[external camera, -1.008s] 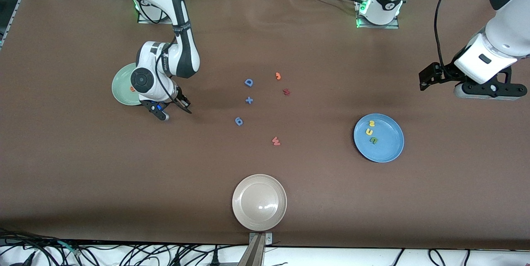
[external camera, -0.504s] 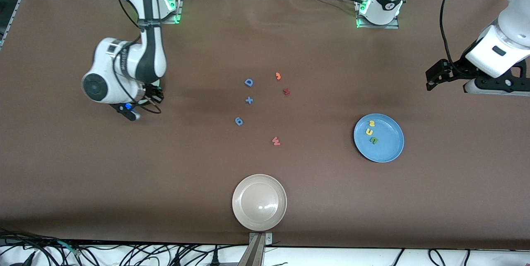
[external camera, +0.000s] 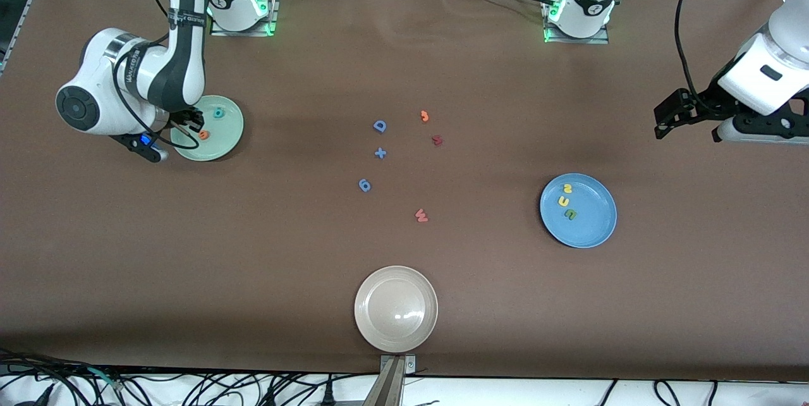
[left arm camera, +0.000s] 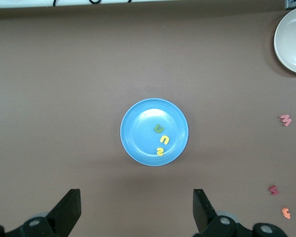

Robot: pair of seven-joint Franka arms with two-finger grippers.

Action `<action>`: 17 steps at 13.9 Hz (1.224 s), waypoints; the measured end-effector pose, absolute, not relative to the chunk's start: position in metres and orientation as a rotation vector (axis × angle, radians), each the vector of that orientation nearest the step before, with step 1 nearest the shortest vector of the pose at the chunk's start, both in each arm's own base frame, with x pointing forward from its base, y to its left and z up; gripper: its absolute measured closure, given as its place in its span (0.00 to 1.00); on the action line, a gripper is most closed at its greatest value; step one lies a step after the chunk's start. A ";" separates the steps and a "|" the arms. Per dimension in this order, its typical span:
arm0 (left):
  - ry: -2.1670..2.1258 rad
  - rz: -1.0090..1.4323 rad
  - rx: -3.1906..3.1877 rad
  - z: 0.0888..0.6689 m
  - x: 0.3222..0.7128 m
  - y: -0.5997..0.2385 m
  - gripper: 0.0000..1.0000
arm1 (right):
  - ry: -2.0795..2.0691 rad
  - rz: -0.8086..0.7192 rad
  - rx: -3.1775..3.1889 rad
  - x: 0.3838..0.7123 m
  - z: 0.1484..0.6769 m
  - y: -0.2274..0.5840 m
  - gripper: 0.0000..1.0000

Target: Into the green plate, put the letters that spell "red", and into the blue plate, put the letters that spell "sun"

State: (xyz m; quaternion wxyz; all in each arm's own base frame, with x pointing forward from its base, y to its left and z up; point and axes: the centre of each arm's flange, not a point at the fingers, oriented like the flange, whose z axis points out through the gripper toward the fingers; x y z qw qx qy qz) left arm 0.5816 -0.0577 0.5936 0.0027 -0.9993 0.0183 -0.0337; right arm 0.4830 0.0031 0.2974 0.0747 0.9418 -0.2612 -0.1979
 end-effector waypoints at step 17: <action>0.130 -0.117 -3.140 0.596 0.588 -0.085 0.00 | -0.687 -0.448 2.829 0.446 0.253 -0.035 0.17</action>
